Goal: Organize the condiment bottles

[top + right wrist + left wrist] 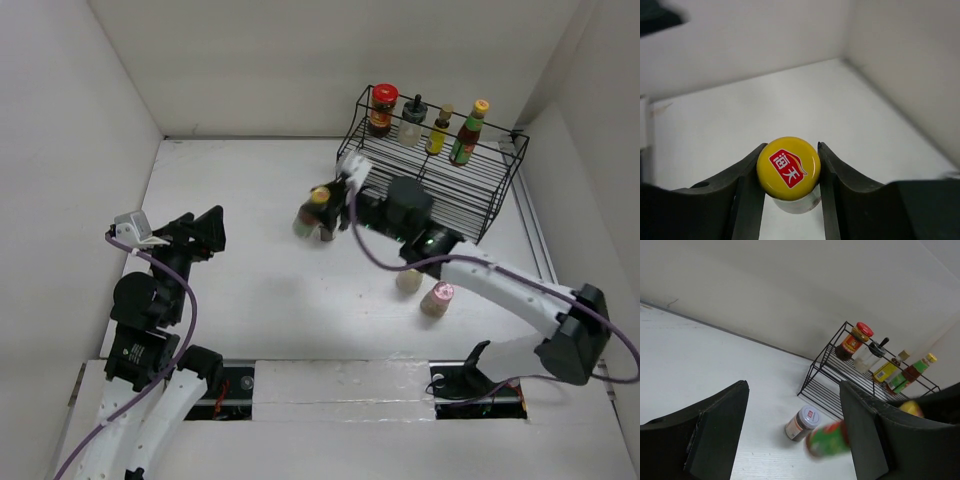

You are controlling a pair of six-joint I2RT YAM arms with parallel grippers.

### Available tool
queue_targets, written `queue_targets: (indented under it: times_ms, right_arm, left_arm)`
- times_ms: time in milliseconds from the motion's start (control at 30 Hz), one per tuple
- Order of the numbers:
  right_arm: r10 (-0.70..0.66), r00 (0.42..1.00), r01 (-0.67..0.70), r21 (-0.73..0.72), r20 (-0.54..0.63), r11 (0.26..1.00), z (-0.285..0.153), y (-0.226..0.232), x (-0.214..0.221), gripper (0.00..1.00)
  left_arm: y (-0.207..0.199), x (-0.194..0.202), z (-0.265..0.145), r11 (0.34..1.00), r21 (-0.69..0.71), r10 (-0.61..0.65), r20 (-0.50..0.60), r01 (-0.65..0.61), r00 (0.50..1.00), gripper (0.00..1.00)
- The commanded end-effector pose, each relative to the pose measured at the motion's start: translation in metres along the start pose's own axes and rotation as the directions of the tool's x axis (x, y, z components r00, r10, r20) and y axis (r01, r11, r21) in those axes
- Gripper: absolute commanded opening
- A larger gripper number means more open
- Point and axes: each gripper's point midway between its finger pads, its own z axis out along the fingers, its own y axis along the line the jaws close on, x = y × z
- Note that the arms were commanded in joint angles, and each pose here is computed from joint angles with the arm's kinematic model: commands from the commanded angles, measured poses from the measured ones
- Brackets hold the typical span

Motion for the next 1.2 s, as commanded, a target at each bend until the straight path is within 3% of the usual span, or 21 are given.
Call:
queue_targets:
  times_ms: [0, 67, 100, 233, 333, 367, 467, 600, 667, 1167]
  right_arm:
    - [-0.183, 0.96, 0.061, 0.477, 0.213, 0.877, -0.078, -0.119, -0.124, 0.17]
    - [-0.215, 0.951, 0.038, 0.608, 0.221, 0.793, -0.119, -0.152, -0.151, 0.17]
    - [-0.226, 0.951, 0.01, 0.71, 0.212, 0.704, -0.15, -0.185, -0.157, 0.17]
    - [-0.295, 0.934, -0.041, 0.883, 0.2, 0.467, -0.235, -0.241, -0.186, 0.17]
    - [-0.314, 0.934, -0.053, 0.938, 0.168, 0.344, -0.282, -0.271, -0.199, 0.17]
    - [-0.342, 0.924, -0.059, 0.946, 0.172, 0.319, -0.296, -0.271, -0.217, 0.17]
    - [-0.322, 0.938, -0.047, 0.968, 0.128, 0.248, -0.321, -0.292, -0.216, 0.17]
    - [-0.349, 0.932, -0.033, 0.98, 0.1, 0.194, -0.345, -0.312, -0.24, 0.17]
    - [-0.32, 0.944, -0.023, 0.986, 0.076, 0.166, -0.349, -0.334, -0.23, 0.17]
    - [-0.266, 0.964, 0.016, 0.989, 0.024, 0.147, -0.367, -0.394, -0.2, 0.17]
  left_arm:
    - [-0.011, -0.012, -0.005, 0.999, 0.052, -0.016, 0.039, 0.014, 0.999, 0.69]
    - [-0.011, -0.012, -0.005, 0.999, 0.052, -0.016, 0.039, 0.014, 0.999, 0.69]
    - [-0.011, -0.012, -0.005, 0.999, 0.052, -0.016, 0.039, 0.014, 0.999, 0.69]
    - [-0.011, -0.012, -0.005, 0.999, 0.052, -0.016, 0.039, 0.014, 0.999, 0.69]
    - [-0.011, -0.012, -0.005, 0.999, 0.052, -0.016, 0.039, 0.014, 0.999, 0.69]
    - [-0.011, -0.012, -0.005, 0.999, 0.052, -0.016, 0.039, 0.014, 0.999, 0.69]
    - [-0.01, -0.013, -0.004, 0.999, 0.044, -0.017, 0.043, 0.015, 0.999, 0.69]
    - [-0.009, -0.011, -0.002, 0.999, 0.04, -0.014, 0.035, 0.013, 0.999, 0.69]
    - [-0.009, -0.011, -0.002, 0.999, 0.04, -0.014, 0.035, 0.013, 0.999, 0.69]
    - [-0.008, -0.011, 0.0, 0.999, 0.03, -0.014, 0.039, 0.013, 0.999, 0.7]
